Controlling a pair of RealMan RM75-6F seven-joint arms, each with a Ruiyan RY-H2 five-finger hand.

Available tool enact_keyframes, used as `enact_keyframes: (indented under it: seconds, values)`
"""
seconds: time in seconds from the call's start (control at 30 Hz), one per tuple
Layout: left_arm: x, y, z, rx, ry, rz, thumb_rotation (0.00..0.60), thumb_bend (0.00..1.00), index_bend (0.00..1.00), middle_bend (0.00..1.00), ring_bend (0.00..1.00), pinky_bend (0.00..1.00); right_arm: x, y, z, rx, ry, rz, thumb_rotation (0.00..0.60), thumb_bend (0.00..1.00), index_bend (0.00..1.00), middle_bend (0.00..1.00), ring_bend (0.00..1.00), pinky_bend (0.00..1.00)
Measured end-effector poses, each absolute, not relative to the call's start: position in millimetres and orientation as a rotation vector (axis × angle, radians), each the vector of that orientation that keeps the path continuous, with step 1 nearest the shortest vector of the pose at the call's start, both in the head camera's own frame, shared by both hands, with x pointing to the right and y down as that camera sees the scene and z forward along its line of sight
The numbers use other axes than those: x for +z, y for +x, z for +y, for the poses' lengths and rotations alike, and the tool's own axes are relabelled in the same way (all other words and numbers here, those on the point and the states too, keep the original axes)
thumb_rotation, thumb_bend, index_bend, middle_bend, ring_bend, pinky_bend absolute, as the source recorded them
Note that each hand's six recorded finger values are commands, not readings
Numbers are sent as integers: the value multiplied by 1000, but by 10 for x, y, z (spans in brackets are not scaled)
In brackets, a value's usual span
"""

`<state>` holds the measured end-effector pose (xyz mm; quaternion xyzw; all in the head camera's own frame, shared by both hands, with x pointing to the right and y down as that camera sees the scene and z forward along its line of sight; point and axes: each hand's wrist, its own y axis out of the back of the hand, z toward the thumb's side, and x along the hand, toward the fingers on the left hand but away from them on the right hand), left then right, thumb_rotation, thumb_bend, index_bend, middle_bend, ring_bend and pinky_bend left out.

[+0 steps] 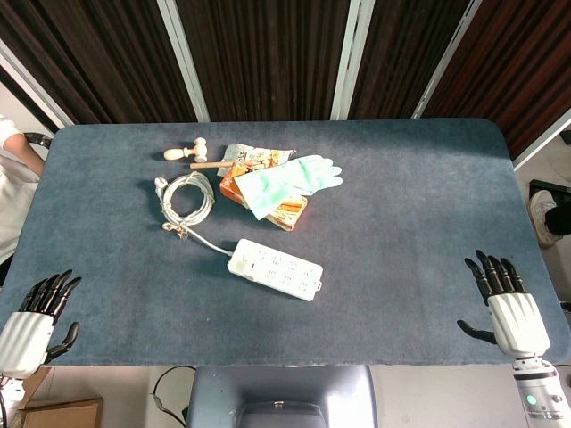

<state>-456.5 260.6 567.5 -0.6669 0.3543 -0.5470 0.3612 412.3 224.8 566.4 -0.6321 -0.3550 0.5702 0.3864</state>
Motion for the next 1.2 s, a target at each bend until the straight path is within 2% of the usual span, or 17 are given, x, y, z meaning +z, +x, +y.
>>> enact_keyframes:
  seconds: [0.27, 0.5, 0.8, 1.2]
  values:
    - [5819, -4274, 2653, -1305, -1825, 885, 600, 429, 0, 3, 0, 99, 5675, 4104, 2235, 1438, -1632, -912, 600, 100, 0, 0, 0, 0]
    - [6242, -3505, 2651, -1093, -2010, 839, 600, 416, 0, 1, 0, 98, 5725, 4050, 2223, 1422, -1670, -903, 600, 100, 0, 0, 0, 0]
    - [6798, -2535, 2447, -1028, -2002, 680, 600, 391, 0, 0, 0, 98, 5731, 4040, 2207, 1415, -1701, -911, 600, 100, 0, 0, 0, 0]
    - [7242, -1875, 2229, -1079, -1878, 644, 600, 370, 0, 0, 0, 99, 5741, 4066, 2209, 1431, -1752, -914, 600, 100, 0, 0, 0, 0]
